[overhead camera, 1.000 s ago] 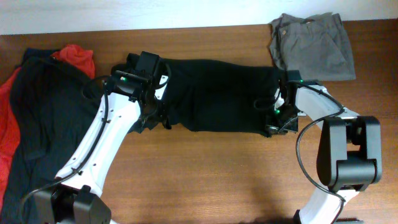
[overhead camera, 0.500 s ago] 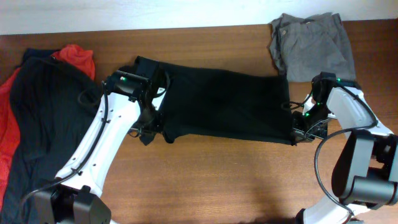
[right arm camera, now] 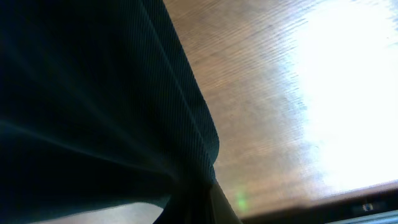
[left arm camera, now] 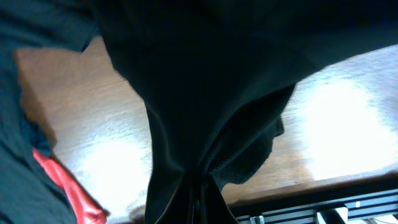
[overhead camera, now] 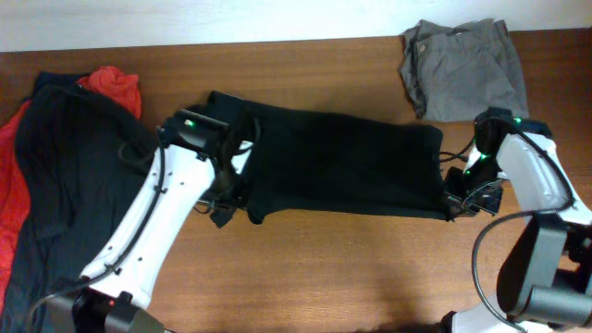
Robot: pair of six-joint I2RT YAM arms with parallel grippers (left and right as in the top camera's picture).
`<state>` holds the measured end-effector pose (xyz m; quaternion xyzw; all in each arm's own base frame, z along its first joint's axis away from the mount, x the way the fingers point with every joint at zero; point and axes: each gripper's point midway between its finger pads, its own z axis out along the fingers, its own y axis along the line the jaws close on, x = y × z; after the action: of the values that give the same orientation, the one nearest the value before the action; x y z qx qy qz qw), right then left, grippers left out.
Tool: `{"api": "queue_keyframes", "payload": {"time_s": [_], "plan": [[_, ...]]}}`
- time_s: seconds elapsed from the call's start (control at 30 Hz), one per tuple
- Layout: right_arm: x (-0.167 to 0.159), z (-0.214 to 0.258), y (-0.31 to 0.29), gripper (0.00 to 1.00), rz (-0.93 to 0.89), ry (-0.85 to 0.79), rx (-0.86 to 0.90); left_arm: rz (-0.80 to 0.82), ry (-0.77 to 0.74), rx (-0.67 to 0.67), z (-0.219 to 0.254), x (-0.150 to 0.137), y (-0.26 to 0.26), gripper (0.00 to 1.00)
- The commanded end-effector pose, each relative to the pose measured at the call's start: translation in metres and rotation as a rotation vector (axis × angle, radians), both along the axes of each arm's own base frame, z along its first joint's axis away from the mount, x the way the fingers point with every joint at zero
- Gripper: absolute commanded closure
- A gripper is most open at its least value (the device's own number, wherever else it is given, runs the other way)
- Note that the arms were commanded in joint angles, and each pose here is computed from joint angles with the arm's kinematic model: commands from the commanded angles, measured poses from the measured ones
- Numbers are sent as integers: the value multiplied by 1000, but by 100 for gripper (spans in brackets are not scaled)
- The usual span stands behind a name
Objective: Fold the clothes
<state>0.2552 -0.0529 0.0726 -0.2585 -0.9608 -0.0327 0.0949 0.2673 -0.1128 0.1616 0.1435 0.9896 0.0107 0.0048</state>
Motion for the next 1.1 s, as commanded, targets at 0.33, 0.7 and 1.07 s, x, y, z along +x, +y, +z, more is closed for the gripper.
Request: {"api": "queue_keyframes", "payload": {"time_s": [0.33,0.7,1.07], "plan": [[32,15,-30,96,-53,-187,-76,27,-477,37,36,91,-22,99],[76,19,-37,96,-26,-373,-95,57,-554,154,-7,147,-25,99],[119,9,-14,96,82,-474,-113,130,-528,185,-54,180,-2,99]]}}
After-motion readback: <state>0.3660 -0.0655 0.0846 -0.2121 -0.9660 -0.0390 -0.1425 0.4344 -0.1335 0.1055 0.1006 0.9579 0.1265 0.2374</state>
